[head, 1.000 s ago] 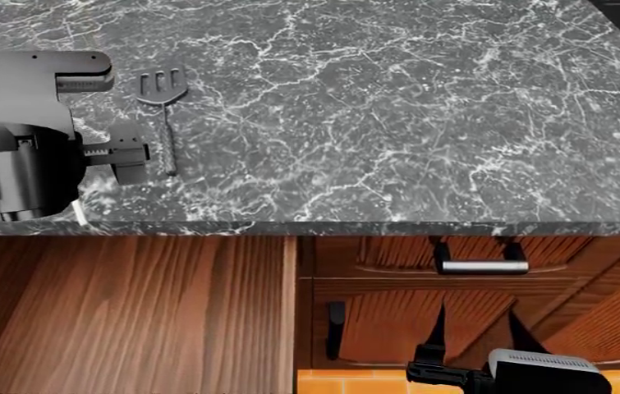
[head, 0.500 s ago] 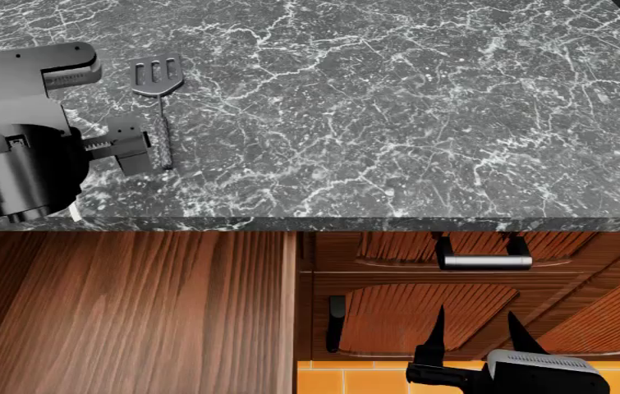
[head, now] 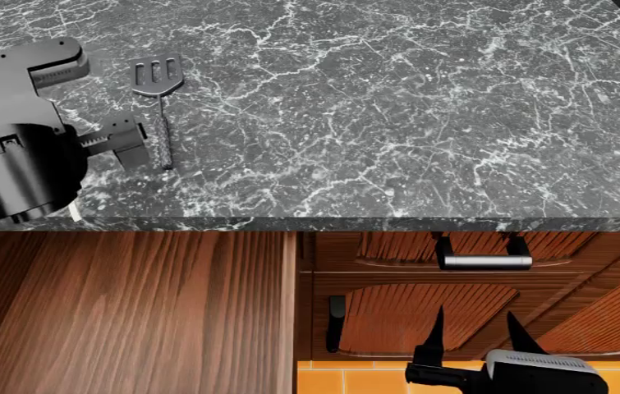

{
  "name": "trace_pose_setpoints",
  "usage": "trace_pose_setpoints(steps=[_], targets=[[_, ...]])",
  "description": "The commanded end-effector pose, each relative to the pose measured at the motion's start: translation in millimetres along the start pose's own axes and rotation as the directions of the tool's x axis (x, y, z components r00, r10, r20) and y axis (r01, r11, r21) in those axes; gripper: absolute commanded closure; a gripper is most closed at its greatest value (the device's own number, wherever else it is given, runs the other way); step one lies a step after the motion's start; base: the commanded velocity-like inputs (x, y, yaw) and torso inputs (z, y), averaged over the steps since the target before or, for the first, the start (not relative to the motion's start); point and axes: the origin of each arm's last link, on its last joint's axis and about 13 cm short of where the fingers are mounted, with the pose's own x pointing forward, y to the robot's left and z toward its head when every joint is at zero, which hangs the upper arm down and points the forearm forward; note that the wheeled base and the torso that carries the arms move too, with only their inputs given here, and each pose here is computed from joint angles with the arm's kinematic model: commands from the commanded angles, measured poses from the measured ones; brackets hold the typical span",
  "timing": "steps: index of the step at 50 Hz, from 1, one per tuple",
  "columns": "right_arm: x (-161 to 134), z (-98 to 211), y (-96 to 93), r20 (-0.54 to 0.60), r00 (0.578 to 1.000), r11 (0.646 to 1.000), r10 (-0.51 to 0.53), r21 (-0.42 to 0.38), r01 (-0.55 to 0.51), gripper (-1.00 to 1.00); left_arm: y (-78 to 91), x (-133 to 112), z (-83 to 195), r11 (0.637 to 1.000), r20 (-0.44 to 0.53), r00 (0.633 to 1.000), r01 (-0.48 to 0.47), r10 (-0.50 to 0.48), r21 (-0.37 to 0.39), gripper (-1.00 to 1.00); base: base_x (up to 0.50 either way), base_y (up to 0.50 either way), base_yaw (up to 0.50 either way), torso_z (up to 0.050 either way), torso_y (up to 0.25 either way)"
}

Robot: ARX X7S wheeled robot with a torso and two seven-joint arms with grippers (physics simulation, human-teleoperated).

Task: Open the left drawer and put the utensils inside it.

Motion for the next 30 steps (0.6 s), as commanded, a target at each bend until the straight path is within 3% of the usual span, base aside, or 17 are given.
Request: trace_pose_setpoints(steps=[1, 14, 30], targets=[[4.2, -3.1, -0.2, 0.004, 1.0, 1.0, -0.008, -0.019, 0.008, -1.0, -2.4, -0.7, 0.1, 0.999, 0.01, 1.0, 0.03, -0.03, -0.014, -1.0, 0.0, 0.0, 0.0, 0.0, 0.0], [3.8, -2.9, 0.1, 0.004, 1.0, 1.0, -0.009, -0.02, 0.009, -1.0, -1.9, -0.6, 0.1, 0.999, 0.026, 0.999, -0.036, 0.036, 0.012, -1.0, 0.0, 0.0, 0.0, 0.0, 0.0], [3.4, -1.9, 0.5, 0.003, 1.0, 1.0, -0.009, -0.022, 0.009, -1.0, -1.8, -1.1, 0.1, 0.999, 0.002, 0.999, -0.038, 0.038, 0.02, -1.0, 0.0, 0.0, 0.0, 0.0, 0.0]])
